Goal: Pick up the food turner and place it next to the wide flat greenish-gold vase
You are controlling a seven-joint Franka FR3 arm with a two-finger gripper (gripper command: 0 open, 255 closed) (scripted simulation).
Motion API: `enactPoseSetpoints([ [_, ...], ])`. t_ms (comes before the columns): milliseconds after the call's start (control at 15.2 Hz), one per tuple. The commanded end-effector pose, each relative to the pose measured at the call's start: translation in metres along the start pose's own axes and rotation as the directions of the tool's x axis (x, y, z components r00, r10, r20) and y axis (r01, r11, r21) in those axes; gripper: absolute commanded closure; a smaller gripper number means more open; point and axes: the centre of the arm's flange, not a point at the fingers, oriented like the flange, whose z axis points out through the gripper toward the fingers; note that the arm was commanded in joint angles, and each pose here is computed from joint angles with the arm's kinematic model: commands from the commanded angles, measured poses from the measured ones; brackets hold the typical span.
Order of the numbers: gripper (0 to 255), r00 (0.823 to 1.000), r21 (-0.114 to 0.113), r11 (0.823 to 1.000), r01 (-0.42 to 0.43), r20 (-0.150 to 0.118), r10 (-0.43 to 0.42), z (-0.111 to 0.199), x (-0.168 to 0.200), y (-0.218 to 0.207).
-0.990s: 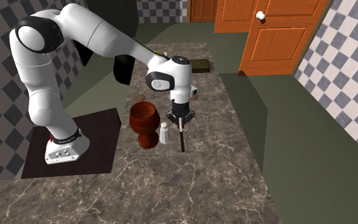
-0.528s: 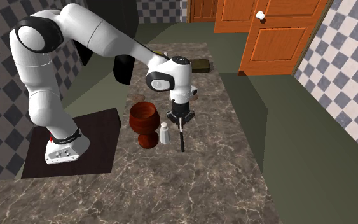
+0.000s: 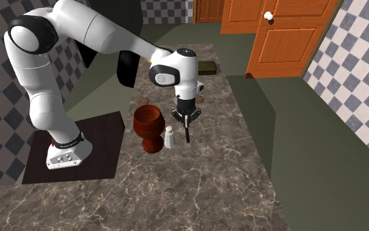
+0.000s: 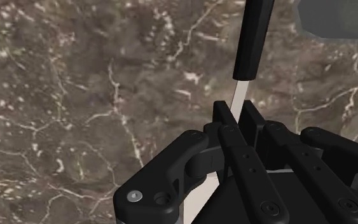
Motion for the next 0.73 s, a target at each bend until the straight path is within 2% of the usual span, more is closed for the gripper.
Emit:
enactPoseSetpoints([
  [0, 255, 1.0, 0.0, 1.0, 0.0, 0.0, 0.0, -0.011, -0.002, 0.0],
  [660, 255, 1.0, 0.0, 1.0, 0.0, 0.0, 0.0, -0.064, -0.005, 0.0],
])
